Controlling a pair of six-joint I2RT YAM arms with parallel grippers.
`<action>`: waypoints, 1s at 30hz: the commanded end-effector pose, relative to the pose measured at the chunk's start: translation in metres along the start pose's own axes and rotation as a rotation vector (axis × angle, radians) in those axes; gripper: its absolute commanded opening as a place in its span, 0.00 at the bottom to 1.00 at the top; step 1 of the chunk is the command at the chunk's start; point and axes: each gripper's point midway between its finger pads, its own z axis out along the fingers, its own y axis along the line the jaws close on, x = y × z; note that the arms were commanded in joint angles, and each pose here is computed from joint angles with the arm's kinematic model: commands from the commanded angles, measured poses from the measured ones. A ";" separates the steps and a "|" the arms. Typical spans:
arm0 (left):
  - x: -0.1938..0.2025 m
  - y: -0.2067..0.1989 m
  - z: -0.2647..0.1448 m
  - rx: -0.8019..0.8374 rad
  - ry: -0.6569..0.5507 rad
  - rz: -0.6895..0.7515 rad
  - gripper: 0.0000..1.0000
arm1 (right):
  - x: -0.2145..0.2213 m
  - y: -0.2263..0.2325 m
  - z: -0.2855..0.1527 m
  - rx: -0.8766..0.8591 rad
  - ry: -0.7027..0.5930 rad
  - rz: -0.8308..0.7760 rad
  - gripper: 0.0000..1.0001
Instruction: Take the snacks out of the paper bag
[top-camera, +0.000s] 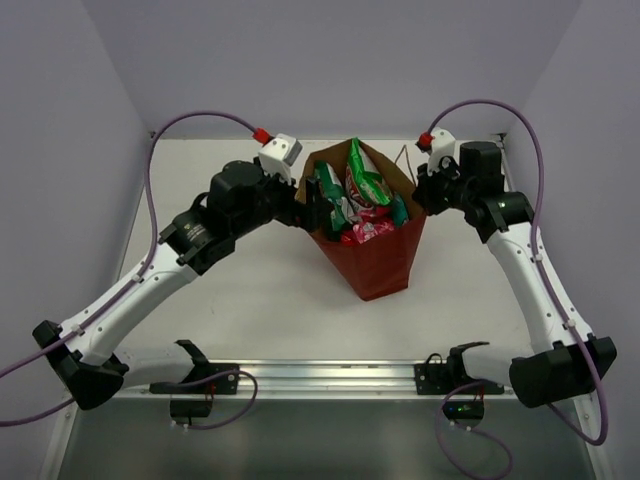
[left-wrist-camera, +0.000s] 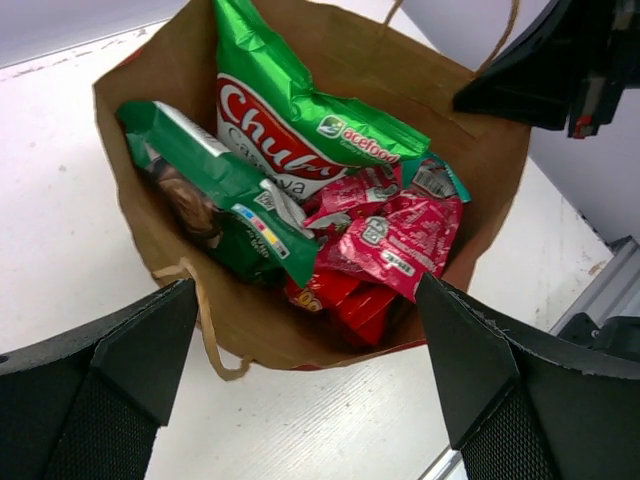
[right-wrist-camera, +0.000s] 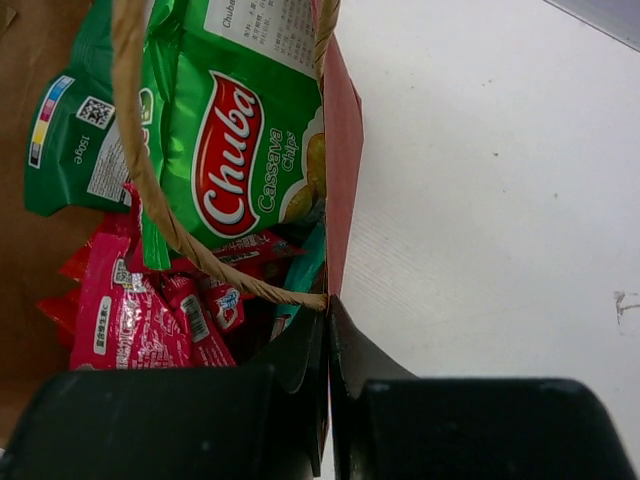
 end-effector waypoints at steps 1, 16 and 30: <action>-0.038 -0.028 -0.004 0.020 -0.120 -0.035 1.00 | -0.050 -0.010 -0.033 0.087 -0.206 -0.091 0.00; -0.031 -0.053 0.020 0.015 -0.122 -0.075 0.96 | -0.111 -0.009 -0.059 0.086 -0.365 -0.251 0.00; 0.039 -0.100 0.068 0.142 -0.015 -0.210 0.79 | -0.092 0.004 -0.020 -0.035 -0.358 -0.299 0.00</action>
